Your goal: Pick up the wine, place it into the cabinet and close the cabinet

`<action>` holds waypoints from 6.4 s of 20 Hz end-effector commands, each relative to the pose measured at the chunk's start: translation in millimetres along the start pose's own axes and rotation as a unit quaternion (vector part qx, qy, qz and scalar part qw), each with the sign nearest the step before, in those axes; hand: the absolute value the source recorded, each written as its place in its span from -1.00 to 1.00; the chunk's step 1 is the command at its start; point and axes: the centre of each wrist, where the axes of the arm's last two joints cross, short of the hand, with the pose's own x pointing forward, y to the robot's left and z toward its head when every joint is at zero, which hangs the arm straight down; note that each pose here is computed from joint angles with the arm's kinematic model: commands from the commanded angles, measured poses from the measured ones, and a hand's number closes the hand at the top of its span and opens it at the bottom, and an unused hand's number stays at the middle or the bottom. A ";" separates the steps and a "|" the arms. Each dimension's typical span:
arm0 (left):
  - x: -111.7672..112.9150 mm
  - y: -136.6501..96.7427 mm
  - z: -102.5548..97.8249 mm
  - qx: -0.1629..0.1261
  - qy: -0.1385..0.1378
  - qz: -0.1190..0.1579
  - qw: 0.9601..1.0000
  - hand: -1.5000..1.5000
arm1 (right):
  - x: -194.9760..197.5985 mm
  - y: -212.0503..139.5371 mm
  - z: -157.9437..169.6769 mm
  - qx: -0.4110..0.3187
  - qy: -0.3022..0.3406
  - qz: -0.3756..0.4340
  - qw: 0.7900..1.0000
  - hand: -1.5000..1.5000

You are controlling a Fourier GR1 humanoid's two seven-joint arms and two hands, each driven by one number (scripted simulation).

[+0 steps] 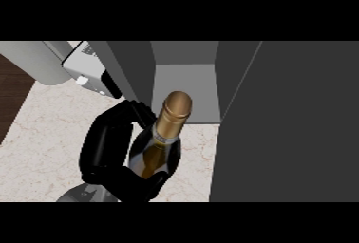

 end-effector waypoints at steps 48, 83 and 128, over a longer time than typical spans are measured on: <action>-92.9 -42.8 -61.8 0.095 -0.011 -0.111 0.989 1.00 | 23.3 3.7 16.8 0.013 -0.022 -0.023 0.999 -1.00; -126.4 25.0 -135.0 0.145 -0.002 -0.140 0.979 1.00 | 10.0 4.8 15.7 0.023 -0.032 -0.040 0.998 -1.00; -145.7 60.4 -127.8 0.214 0.042 -0.177 0.960 -1.00 | 7.3 5.9 5.1 0.040 -0.037 -0.032 0.998 -1.00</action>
